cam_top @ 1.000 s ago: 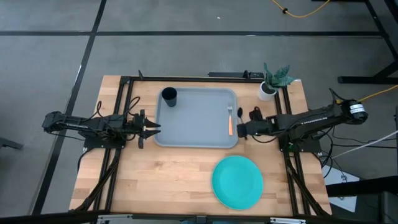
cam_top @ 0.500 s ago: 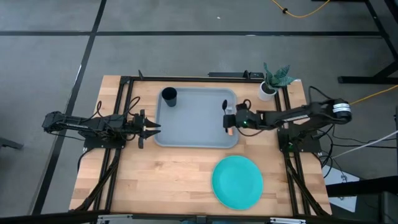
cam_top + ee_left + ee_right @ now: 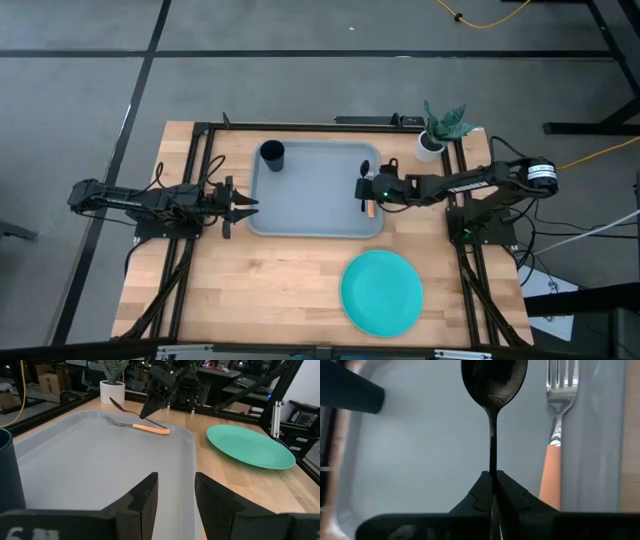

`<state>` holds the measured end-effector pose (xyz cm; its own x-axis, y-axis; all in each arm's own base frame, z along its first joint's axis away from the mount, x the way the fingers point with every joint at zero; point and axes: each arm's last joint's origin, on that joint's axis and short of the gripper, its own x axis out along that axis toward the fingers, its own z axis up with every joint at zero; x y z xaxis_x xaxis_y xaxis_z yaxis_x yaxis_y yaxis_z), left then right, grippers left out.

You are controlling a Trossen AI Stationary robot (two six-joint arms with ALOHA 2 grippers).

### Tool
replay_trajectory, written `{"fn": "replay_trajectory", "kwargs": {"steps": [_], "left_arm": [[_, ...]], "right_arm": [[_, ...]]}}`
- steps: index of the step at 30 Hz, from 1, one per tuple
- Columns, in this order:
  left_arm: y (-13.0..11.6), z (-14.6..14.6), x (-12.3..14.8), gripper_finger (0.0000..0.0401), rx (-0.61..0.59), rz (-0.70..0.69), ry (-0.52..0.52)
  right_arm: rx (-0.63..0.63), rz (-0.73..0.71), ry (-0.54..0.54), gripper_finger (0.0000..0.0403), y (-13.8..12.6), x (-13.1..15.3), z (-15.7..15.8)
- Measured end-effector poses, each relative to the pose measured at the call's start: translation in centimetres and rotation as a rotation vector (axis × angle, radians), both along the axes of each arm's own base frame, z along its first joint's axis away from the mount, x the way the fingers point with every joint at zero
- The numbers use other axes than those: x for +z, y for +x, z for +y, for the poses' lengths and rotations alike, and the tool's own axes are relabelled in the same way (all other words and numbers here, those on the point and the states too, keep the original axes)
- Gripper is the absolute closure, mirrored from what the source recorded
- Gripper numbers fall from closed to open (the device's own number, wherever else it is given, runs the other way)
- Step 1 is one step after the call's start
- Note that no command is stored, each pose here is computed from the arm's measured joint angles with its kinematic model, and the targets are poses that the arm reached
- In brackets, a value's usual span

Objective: Pick and place plate/cup/fork/spoon on tray
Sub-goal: Put the black spoon on the serving tray to the left of the orange fork

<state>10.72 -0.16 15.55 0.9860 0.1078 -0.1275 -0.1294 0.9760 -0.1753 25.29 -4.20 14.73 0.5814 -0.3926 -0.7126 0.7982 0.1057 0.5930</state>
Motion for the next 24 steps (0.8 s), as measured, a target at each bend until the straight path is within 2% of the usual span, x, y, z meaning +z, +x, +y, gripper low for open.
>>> {"fn": "replay_trajectory", "kwargs": {"steps": [6, 9, 13, 18, 24], "left_arm": [[0.0, 0.0, 0.0, 0.0280, 0.000, 0.000, 0.000], [0.0, 0.0, 0.0, 0.0280, 0.000, 0.000, 0.000], [0.0, 0.0, 0.0, 0.0280, 0.000, 0.000, 0.000], [0.0, 0.0, 0.0, 0.0280, 0.000, 0.000, 0.000], [0.0, 0.0, 0.0, 0.0280, 0.000, 0.000, 0.000]], "right_arm": [[0.003, 0.193, 0.022, 0.0390, 2.3, 1.8, -0.3], [-0.001, 0.280, 0.043, 0.0390, 3.2, 1.6, -0.4], [-0.009, 0.302, 0.058, 0.0389, 4.4, 0.8, -1.0], [-0.001, 0.336, 0.138, 0.0389, 4.6, -0.5, -1.7], [0.001, 0.331, 0.144, 0.0389, 4.7, -0.6, -1.9]]}}
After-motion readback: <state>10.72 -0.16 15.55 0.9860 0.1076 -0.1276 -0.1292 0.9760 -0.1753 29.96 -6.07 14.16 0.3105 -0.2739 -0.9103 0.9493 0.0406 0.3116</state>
